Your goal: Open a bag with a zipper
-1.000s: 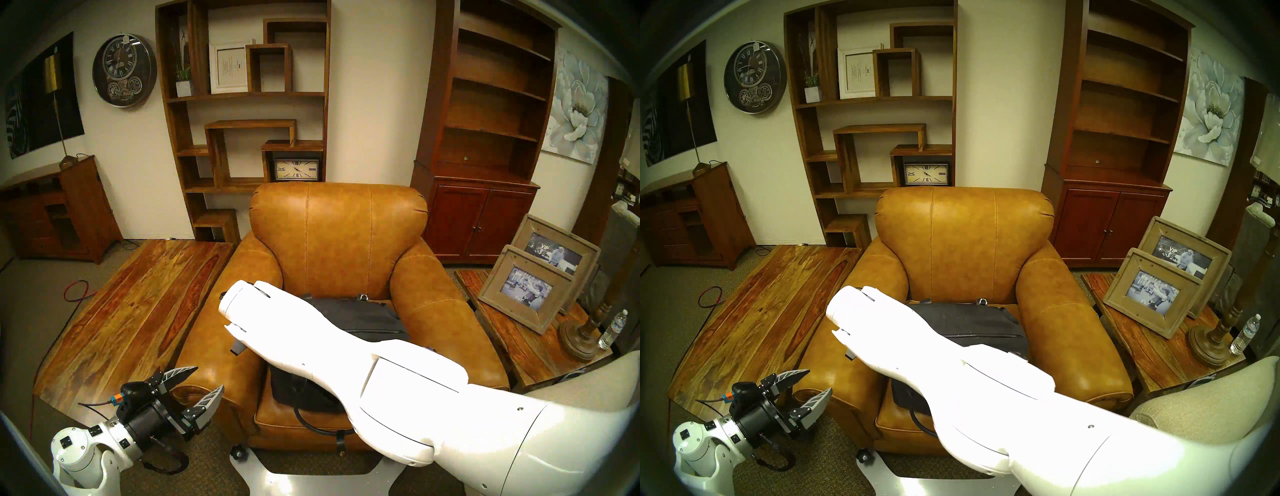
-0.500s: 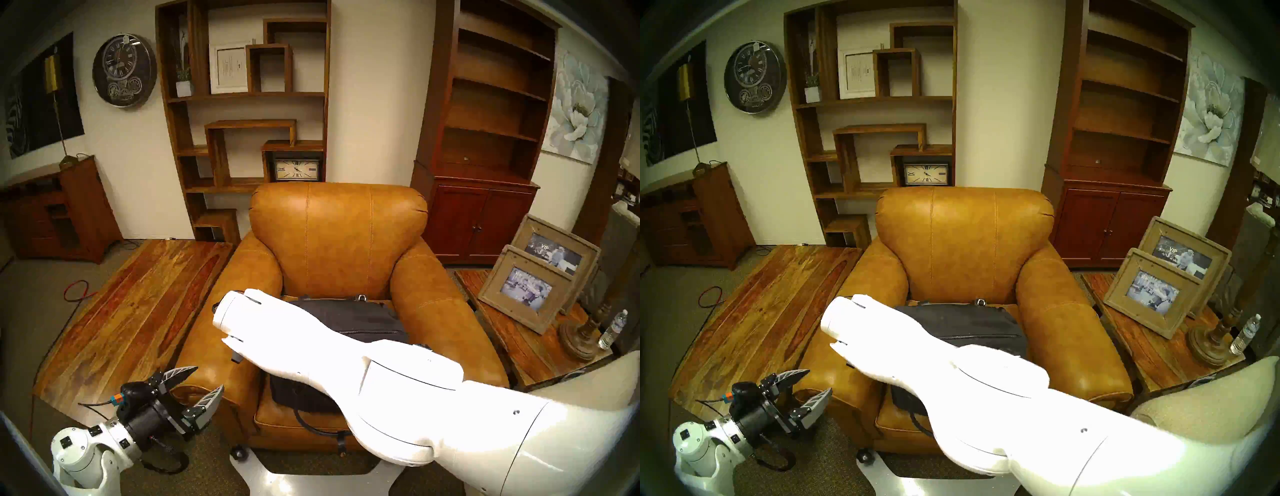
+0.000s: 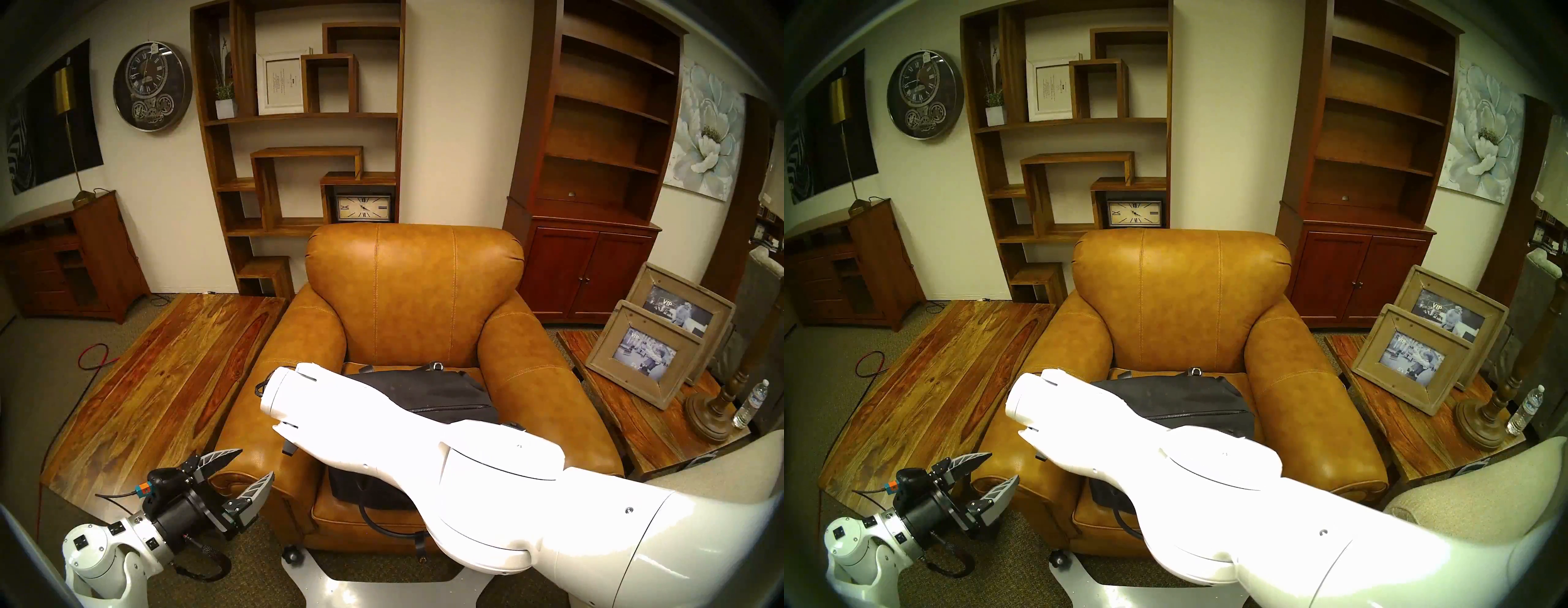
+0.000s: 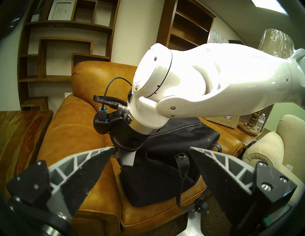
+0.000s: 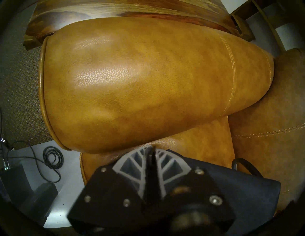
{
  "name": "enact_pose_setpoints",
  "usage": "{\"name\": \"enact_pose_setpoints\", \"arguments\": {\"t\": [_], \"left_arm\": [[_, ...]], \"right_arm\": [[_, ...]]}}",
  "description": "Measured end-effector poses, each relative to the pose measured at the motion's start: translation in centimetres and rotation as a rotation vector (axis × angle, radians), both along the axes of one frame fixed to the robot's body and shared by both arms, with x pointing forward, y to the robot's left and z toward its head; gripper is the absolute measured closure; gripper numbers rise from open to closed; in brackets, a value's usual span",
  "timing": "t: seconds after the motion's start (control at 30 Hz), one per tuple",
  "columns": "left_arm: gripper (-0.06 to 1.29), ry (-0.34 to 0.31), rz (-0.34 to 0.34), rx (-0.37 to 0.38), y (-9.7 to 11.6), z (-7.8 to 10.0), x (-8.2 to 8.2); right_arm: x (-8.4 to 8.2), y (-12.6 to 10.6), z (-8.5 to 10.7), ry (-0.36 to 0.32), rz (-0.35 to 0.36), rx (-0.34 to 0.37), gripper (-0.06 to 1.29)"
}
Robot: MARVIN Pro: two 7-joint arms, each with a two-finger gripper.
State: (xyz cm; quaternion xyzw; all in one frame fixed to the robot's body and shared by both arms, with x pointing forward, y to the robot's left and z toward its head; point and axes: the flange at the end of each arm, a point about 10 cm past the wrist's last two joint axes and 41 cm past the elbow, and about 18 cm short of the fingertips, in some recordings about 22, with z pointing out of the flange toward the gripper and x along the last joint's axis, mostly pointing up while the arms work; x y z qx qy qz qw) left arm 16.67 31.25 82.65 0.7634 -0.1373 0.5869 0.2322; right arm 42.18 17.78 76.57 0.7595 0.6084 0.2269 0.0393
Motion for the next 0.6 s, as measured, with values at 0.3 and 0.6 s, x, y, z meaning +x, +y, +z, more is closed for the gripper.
{"name": "enact_pose_setpoints", "arguments": {"t": [0.3, 0.6], "left_arm": [[-0.04, 0.0, 0.0, 0.0, 0.0, 0.0, 0.0], [-0.04, 0.001, 0.0, -0.001, 0.0, -0.1, 0.0]], "right_arm": [[0.5, 1.4, 1.4, 0.002, 0.002, 0.126, 0.92], [4.1, 1.8, 7.5, -0.121, -0.055, 0.354, 0.0]]}}
